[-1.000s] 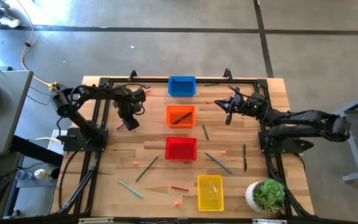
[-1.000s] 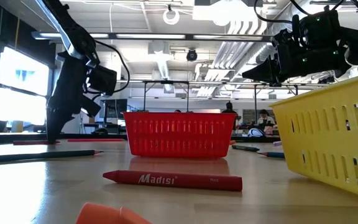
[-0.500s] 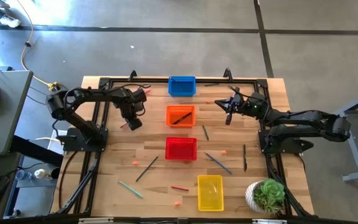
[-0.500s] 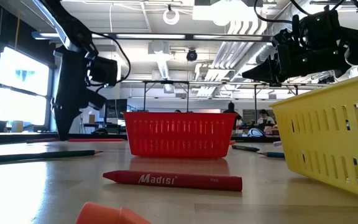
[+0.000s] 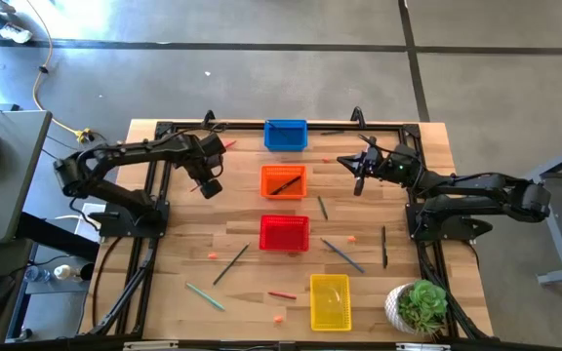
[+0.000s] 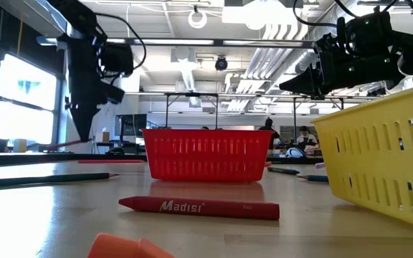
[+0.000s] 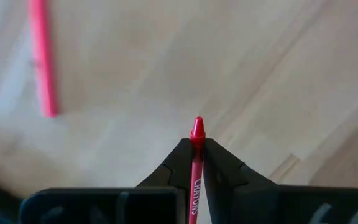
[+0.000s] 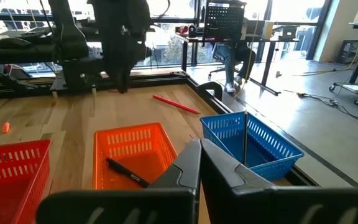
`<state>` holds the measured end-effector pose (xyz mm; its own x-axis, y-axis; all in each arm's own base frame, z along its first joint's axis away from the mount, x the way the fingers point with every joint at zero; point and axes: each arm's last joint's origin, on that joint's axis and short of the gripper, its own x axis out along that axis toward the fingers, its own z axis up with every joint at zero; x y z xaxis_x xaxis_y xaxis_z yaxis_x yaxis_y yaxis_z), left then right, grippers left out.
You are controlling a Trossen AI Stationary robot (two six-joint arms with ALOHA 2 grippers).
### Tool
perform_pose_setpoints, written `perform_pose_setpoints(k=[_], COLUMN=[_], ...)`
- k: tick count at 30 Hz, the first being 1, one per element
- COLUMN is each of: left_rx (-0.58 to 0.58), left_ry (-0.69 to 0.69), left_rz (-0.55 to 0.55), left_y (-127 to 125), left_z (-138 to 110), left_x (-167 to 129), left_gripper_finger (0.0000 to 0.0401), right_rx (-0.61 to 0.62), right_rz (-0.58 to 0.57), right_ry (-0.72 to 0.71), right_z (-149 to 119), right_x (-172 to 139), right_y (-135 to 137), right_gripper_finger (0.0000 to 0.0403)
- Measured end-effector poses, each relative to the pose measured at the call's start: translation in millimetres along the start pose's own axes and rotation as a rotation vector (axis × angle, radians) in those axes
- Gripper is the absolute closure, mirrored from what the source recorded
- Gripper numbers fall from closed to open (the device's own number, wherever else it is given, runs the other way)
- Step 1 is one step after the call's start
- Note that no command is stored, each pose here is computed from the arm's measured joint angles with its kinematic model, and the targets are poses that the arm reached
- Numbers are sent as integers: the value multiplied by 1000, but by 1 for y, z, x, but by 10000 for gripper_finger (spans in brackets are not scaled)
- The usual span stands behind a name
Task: Sort crayons/erasers/pens/pencils in bins
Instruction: Put the red crayon into the red bin
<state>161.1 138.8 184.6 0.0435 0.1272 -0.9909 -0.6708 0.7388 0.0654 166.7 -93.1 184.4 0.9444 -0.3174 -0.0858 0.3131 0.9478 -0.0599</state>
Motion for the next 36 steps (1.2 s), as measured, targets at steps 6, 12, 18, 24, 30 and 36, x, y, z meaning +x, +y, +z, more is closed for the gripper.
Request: perform_pose_setpoints(k=[6, 12, 18, 24, 30, 36], left_rx=[24, 131, 236, 270, 293, 392], left_ry=[-134, -256, -367, -474, -524, -566], left_rz=[-7, -104, -217, -351, -380, -335], left_y=[-13, -49, -100, -150, -188, -221], left_z=[5, 6, -1, -4, 5, 28], left_x=[-37, -68, -85, -87, -87, -95], left_gripper_finger=[389, 389, 389, 389, 389, 389], right_rx=[0, 0, 0, 0, 6, 9], right_rz=[-1, -3, -3, -3, -3, -3], right_ry=[0, 1, 1, 1, 1, 1], right_z=[0, 0, 0, 0, 0, 0], right_x=[0, 0, 0, 0, 0, 0], right_y=[0, 0, 0, 0, 0, 0], right_gripper_finger=[403, 403, 403, 403, 403, 403])
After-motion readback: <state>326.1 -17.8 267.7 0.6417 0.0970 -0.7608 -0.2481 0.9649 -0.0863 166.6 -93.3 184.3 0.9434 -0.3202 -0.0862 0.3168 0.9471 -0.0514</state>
